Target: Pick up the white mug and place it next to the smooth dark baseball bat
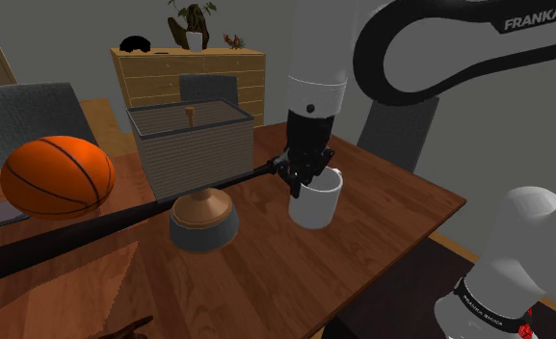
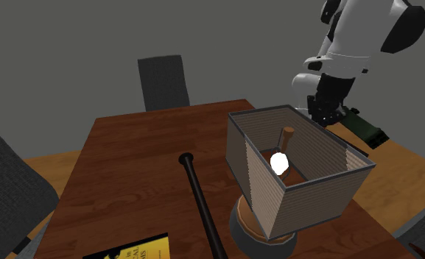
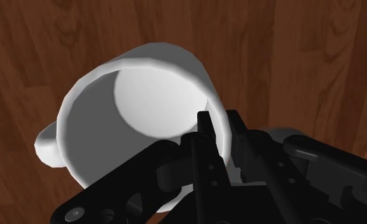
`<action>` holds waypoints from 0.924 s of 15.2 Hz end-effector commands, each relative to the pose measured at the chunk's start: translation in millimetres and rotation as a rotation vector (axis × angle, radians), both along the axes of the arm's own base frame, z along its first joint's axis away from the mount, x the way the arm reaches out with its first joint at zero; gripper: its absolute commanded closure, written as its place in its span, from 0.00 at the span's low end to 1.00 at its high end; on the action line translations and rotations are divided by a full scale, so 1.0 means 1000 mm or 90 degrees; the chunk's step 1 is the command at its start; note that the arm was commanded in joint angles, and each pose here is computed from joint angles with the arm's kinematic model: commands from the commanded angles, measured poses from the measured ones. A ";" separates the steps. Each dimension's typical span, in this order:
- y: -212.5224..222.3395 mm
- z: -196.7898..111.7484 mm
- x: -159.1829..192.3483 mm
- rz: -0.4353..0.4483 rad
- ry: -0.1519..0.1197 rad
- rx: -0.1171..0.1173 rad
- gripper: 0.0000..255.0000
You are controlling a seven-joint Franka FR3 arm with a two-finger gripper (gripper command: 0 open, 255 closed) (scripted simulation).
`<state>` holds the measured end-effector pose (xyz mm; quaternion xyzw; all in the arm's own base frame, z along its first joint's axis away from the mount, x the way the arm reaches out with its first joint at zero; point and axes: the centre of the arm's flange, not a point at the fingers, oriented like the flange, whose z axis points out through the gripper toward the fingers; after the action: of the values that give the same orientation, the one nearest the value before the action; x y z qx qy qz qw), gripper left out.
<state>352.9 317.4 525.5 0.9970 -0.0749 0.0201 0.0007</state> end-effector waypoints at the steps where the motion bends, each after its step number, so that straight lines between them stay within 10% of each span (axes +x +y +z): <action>1: 0.001 -0.010 -0.002 0.000 0.000 0.000 1.00; 14: 0.001 -0.079 -0.002 0.000 0.000 0.000 1.00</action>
<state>350.8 317.4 451.6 0.9970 -0.0752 0.0199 0.0008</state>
